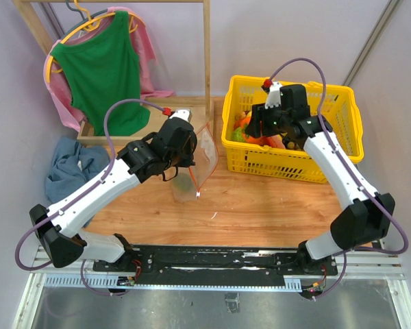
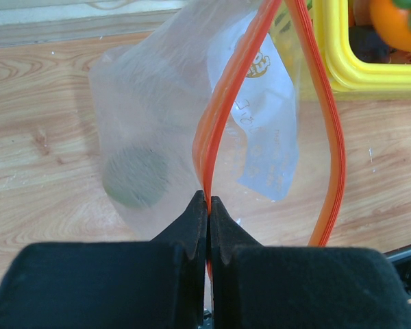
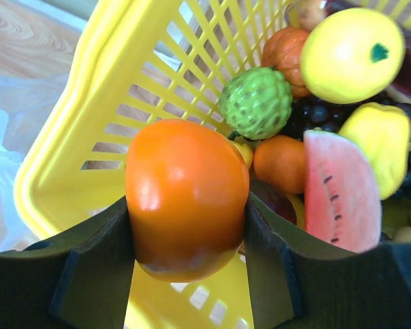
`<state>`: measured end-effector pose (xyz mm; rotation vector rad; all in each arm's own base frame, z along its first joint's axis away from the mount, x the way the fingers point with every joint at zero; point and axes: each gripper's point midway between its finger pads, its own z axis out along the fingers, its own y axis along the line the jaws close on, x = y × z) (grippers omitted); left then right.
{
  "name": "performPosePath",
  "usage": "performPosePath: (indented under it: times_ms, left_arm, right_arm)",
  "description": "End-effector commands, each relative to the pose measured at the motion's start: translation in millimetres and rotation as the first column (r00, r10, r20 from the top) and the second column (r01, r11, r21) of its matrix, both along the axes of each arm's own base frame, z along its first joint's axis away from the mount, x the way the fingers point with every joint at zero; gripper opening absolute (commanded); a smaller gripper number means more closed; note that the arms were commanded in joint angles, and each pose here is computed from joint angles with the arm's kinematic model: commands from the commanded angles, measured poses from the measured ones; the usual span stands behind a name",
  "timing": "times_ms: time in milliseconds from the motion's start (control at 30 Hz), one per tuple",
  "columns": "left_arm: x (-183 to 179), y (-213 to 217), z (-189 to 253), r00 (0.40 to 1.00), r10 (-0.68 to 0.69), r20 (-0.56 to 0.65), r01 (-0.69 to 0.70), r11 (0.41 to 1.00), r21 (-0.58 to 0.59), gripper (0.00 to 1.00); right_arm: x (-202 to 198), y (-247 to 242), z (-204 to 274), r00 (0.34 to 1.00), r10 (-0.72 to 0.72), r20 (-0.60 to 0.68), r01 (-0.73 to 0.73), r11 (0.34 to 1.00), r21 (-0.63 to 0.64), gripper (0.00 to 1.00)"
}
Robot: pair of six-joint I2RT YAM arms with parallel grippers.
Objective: Place the food in the zip-top bag and seal the zipper
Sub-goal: Pick up the fake fruit from the bin.
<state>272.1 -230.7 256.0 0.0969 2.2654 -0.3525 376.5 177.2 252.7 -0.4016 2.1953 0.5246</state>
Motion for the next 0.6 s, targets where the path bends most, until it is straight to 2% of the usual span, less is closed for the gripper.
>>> performPosePath:
  times_ms: [0, 233, 567]
  left_arm:
    - [7.4, 1.7, 10.2, 0.998, 0.051, 0.04, -0.049, 0.998, -0.044, 0.0]
    - [13.2, 3.6, 10.1, 0.993, 0.109, 0.046, -0.106, 0.992, -0.062, 0.0]
    - [16.0, 9.1, 14.9, 0.983, 0.173, 0.06, -0.167, 0.981, -0.099, 0.0]
  right_arm:
    - [-11.2, -13.7, 39.3, 0.991, -0.082, 0.103, 0.08, 0.997, 0.022, 0.22]
    - [-43.5, 0.4, 84.1, 0.981, -0.086, 0.171, 0.068, 0.991, 0.112, 0.17]
    - [-92.0, 70.4, 104.3, 0.988, 0.035, 0.15, -0.064, 0.979, 0.195, 0.12]
